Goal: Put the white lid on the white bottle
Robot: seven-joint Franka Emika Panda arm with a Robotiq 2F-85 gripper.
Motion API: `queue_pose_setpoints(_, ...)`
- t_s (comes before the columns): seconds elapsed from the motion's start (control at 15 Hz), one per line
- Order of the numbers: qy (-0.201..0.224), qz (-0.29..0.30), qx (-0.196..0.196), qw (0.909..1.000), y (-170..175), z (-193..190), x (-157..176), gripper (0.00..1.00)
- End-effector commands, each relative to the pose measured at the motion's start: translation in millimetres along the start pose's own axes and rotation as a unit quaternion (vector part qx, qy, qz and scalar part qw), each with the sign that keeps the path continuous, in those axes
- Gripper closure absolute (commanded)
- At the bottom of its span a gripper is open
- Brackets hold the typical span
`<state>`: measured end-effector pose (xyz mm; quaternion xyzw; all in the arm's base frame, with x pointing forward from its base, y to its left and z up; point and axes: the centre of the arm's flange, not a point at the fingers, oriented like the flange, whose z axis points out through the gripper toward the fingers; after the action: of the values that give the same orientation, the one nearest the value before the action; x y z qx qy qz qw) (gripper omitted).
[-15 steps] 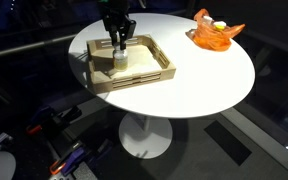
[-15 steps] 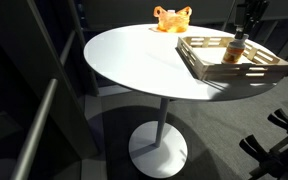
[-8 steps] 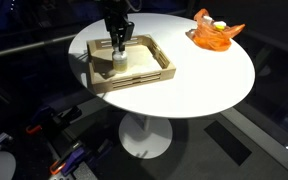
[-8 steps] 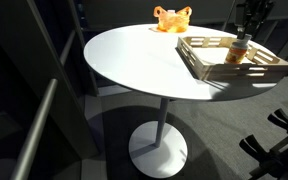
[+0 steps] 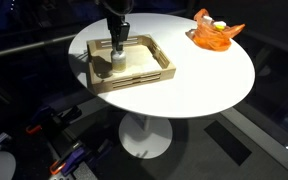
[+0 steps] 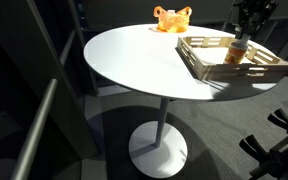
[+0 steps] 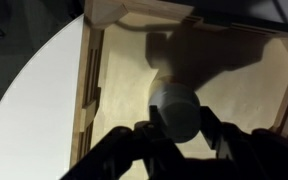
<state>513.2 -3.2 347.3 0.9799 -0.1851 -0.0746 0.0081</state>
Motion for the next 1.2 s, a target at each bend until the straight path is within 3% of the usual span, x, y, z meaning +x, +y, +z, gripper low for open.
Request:
queue_pose_setpoints(0.0,-0.004,0.049,0.012,0.9987,-5.0,0.3,4.2,0.81)
queue_pose_setpoints(1.0,0.013,0.168,0.008,0.9857,-10.3,-4.3,7.1,0.81)
queue_pose_setpoints(1.13,0.012,0.171,0.008,0.9852,-10.3,-4.9,6.6,0.31)
